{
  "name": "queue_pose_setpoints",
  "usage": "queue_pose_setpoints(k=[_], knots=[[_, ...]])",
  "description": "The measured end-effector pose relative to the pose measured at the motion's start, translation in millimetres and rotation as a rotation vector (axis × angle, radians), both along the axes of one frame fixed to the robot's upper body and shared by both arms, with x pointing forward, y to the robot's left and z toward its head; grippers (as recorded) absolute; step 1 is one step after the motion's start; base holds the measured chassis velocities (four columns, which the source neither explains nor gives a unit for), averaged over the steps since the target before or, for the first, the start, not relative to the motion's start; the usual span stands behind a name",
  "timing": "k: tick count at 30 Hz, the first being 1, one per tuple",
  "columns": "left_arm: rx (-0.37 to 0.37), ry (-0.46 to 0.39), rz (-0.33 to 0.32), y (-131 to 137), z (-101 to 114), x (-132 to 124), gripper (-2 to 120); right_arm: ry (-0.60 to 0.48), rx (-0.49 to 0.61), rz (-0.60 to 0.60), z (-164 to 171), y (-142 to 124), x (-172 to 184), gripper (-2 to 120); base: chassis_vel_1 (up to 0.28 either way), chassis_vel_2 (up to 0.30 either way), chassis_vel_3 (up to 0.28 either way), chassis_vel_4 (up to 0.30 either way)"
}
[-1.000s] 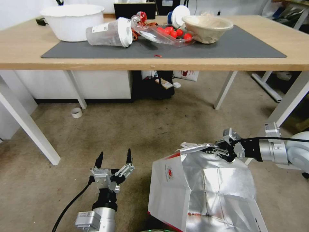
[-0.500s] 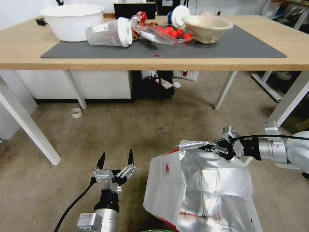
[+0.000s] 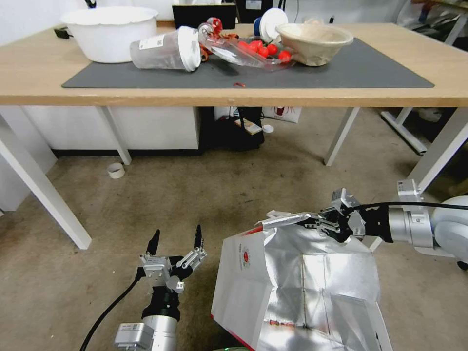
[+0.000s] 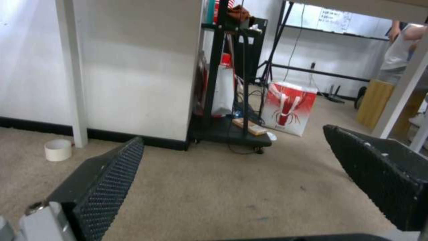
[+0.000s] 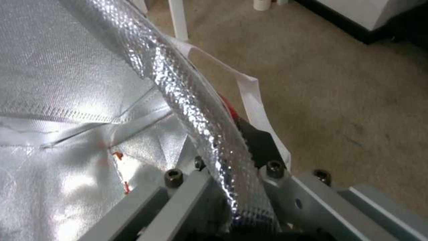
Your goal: Pick up the food delivery bag from the floor and place it on the table.
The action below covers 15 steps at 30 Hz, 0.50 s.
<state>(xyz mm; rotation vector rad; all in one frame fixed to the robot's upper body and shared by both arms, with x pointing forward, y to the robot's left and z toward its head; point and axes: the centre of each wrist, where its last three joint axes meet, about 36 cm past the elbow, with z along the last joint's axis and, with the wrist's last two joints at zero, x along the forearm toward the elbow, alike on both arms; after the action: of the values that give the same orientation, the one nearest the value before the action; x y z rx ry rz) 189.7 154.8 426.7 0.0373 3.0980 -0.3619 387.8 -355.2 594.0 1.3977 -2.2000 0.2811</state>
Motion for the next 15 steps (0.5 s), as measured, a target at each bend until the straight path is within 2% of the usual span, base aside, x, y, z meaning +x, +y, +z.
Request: queue_pose_setpoints(k=[15], knots=[[0.021, -0.021, -0.007, 2.9, -5.7, -2.9, 100, -0.003, -0.011, 0.027, -2.8, 1.2, -1.7, 0, 0.0, 0.0, 0.0, 0.0]])
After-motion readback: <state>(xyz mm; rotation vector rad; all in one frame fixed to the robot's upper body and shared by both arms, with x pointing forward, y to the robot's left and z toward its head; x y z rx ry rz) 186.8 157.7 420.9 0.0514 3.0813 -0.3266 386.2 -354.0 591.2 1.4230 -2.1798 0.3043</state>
